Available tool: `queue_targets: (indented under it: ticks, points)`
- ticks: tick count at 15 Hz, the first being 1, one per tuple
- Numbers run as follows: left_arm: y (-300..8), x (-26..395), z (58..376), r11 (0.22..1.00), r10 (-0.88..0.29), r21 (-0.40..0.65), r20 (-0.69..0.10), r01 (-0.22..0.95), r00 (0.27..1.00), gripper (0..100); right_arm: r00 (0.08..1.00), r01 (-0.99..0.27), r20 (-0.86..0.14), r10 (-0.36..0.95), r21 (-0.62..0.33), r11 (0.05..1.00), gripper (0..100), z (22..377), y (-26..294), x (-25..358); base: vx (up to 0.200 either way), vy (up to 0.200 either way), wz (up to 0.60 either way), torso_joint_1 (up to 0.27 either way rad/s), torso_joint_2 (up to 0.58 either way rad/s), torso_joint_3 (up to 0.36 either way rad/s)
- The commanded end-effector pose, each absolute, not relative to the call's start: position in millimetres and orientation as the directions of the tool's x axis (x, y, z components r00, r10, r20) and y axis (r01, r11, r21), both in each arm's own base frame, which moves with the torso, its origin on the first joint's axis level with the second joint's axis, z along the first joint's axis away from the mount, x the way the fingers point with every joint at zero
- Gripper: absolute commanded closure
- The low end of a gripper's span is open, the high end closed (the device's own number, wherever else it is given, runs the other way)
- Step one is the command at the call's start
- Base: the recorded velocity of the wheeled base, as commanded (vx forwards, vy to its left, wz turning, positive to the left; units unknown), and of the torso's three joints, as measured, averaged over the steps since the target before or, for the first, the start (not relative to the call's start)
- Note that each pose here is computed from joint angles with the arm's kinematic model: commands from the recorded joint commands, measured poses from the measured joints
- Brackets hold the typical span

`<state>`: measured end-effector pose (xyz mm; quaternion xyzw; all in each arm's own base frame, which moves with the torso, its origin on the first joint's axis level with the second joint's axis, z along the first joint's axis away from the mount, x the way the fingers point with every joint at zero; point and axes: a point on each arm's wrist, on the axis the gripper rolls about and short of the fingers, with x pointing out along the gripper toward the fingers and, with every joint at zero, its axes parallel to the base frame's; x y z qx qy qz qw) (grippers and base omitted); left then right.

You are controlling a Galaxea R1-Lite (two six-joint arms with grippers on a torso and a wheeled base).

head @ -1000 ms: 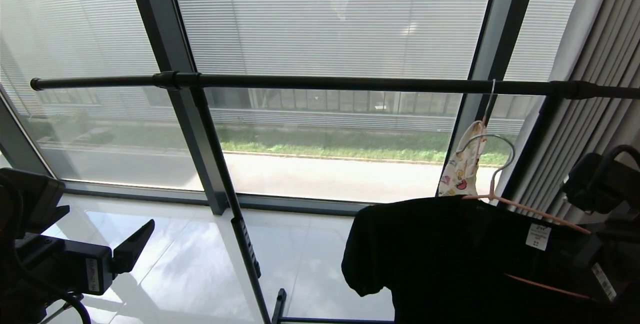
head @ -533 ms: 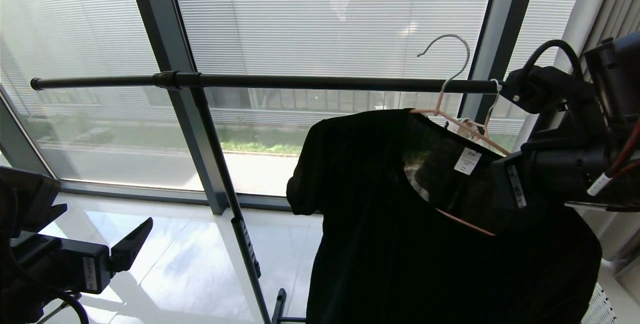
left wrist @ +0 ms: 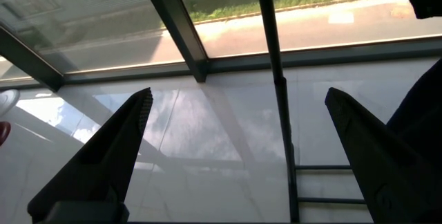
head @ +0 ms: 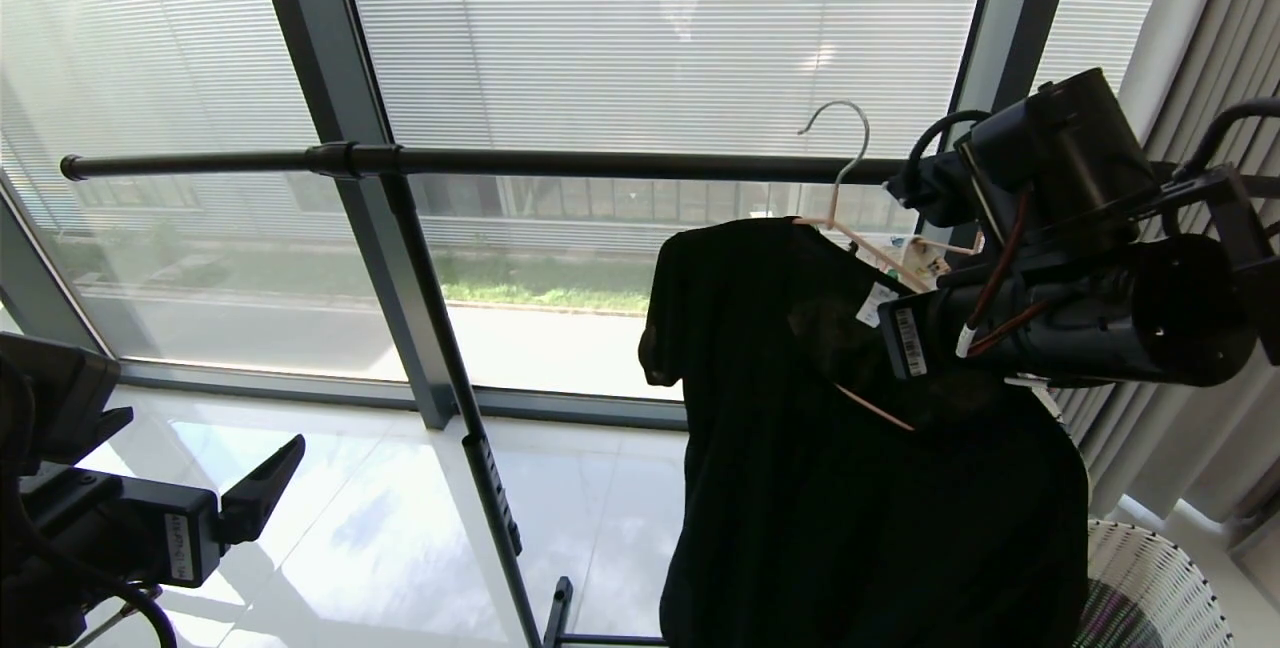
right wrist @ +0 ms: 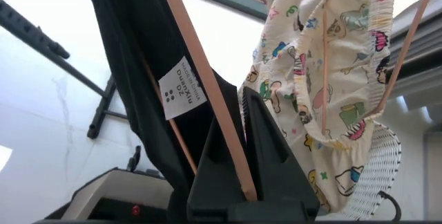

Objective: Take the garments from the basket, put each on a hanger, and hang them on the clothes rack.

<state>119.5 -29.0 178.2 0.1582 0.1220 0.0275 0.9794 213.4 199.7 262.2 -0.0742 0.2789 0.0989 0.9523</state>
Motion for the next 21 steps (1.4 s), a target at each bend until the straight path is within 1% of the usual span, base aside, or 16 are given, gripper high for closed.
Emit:
queue_targets:
  ticks: [1, 4, 7, 11, 21]
  points:
    - [-29, 120, 178, 0.948, 0.093, 0.317, -0.231, -0.016, 0.968, 0, 0.823, -0.206, -0.555, 0.117, -0.099, 0.974, 100, 257, 199, 221, 0.0, 0.0, 0.0, 0.0, 0.0, 0.0]
    - [-29, 120, 178, 0.948, 0.092, 0.318, -0.231, -0.014, 0.969, 0, 0.83, -0.128, -0.556, 0.042, -0.117, 0.985, 100, 253, 187, 236, 0.0, 0.0, 0.0, 0.0, 0.0, 0.0]
    - [-29, 120, 178, 0.947, 0.093, 0.321, -0.231, -0.014, 0.968, 0, 0.829, -0.086, -0.559, 0.003, -0.122, 0.989, 100, 250, 179, 247, 0.0, 0.0, 0.0, 0.0, 0.0, 0.0]
    - [-29, 119, 178, 0.947, 0.093, 0.32, -0.231, -0.015, 0.968, 0, 0.819, -0.079, -0.573, -0.011, -0.133, 0.988, 100, 243, 181, 253, 0.0, 0.0, 0.0, 0.0, 0.0, 0.0]
    - [-29, 119, 178, 0.947, 0.095, 0.32, -0.231, -0.016, 0.968, 0, 0.816, -0.078, -0.577, -0.016, -0.137, 0.987, 100, 239, 187, 263, 0.0, 0.0, 0.0, 0.0, 0.0, 0.0]
